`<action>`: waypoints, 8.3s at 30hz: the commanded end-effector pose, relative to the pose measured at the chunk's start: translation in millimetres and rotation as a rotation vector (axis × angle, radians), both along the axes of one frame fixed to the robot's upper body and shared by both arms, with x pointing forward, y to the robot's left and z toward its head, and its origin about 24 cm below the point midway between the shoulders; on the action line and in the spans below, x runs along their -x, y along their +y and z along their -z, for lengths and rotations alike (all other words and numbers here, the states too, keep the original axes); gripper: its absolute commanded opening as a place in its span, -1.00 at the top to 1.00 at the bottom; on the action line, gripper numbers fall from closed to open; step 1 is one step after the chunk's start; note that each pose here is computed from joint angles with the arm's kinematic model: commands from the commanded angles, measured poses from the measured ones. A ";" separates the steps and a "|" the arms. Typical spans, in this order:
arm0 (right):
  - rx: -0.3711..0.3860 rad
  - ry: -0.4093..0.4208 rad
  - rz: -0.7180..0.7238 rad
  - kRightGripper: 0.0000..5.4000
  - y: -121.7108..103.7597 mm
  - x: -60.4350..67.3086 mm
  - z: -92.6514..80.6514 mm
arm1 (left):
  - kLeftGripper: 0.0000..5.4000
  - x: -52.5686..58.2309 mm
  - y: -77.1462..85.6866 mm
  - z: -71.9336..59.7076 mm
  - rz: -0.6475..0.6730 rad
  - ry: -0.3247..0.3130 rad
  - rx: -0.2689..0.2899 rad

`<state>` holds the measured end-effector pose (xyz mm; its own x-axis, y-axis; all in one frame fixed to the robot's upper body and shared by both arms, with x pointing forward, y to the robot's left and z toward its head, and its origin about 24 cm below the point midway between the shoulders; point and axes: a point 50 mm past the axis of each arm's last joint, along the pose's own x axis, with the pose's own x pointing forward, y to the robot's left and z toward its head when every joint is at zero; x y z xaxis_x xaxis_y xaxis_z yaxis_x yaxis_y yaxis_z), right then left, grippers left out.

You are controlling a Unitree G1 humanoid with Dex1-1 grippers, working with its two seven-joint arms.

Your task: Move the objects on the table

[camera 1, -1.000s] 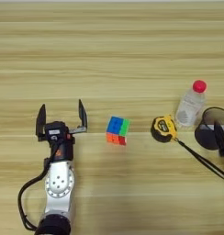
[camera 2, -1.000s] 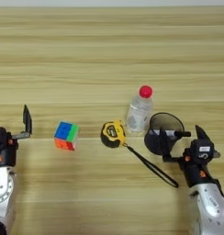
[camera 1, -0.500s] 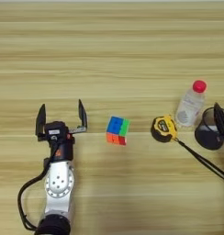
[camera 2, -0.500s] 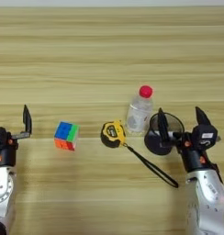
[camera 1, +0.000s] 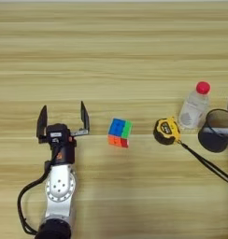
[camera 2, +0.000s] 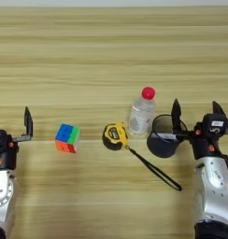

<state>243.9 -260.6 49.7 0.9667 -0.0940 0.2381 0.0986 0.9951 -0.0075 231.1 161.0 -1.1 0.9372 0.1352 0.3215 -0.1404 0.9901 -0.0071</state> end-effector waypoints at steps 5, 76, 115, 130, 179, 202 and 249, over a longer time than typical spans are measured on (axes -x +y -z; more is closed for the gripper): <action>-0.018 -0.055 -0.041 -0.98 7.7 -9.1 -14.2 | -1.00 -0.3 -11.8 7.0 0.097 0.062 -0.031; -0.053 -0.123 0.049 -1.00 2.3 1.6 -24.3 | -0.22 -8.0 -51.7 59.8 0.445 0.452 -0.048; -0.031 -0.076 0.072 -1.00 -2.7 -5.2 -15.1 | -0.55 -3.7 7.8 65.1 0.087 0.484 -0.023; -0.010 -0.053 0.142 -1.00 -12.0 -7.8 -12.9 | -0.99 -6.2 -9.8 32.5 0.182 0.233 -0.035; -0.020 -0.078 -0.179 -1.00 50.8 -12.2 -25.1 | -0.99 -25.0 -6.2 -4.0 0.110 0.085 -0.029; 0.033 0.095 -0.271 -1.00 81.2 -44.2 -8.2 | -0.99 -23.9 -7.7 -4.9 0.095 0.072 -0.019; 0.093 0.220 -0.232 -0.38 77.5 -49.3 4.5 | -1.00 -20.3 -11.8 -6.0 0.092 0.062 -0.011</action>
